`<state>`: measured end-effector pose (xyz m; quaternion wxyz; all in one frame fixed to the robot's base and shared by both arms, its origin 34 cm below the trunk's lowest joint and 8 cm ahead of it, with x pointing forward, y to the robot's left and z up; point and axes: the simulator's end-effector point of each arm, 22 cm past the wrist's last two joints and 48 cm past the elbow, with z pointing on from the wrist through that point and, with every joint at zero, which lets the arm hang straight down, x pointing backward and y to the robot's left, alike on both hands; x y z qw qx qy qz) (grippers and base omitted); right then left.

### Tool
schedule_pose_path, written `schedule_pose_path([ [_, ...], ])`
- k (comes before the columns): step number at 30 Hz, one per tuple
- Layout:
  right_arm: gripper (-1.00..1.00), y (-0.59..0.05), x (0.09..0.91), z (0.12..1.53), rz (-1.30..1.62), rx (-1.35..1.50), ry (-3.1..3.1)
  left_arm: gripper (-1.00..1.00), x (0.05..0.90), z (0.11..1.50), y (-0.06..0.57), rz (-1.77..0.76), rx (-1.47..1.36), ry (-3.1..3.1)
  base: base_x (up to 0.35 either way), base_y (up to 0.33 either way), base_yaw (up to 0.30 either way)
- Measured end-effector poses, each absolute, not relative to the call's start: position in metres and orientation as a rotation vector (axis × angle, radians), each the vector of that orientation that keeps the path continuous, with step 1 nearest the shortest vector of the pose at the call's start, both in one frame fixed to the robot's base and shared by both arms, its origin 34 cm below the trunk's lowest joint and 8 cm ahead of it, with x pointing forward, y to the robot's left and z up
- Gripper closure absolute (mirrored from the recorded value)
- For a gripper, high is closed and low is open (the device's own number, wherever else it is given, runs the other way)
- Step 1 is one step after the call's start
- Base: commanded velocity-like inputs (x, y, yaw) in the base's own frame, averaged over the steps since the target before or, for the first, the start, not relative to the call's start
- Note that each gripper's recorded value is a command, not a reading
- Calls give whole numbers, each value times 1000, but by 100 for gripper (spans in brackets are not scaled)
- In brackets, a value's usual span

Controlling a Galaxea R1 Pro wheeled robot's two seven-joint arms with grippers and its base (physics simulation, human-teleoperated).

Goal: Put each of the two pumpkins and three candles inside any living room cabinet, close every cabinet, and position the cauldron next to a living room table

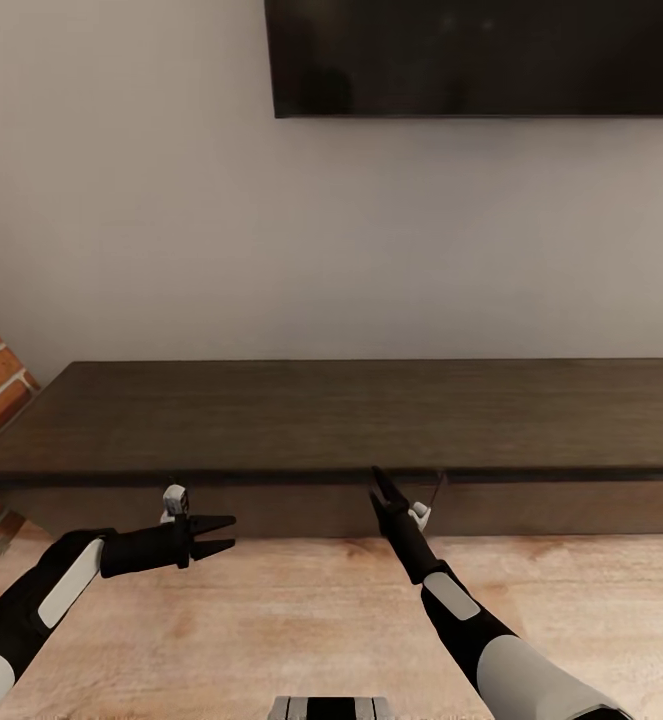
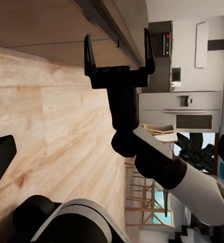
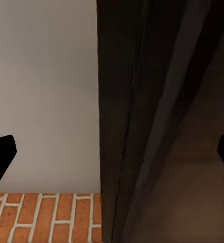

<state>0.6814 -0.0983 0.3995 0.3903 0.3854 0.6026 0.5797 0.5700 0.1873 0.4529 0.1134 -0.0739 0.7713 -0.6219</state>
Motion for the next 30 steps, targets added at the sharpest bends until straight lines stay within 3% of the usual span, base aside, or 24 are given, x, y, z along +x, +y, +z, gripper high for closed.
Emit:
schedule_pose_path([
  [30,-100,-98,675,369,1459,1021,1567,-100,567,428,187,-1839,-265,2293,8,0,0],
])
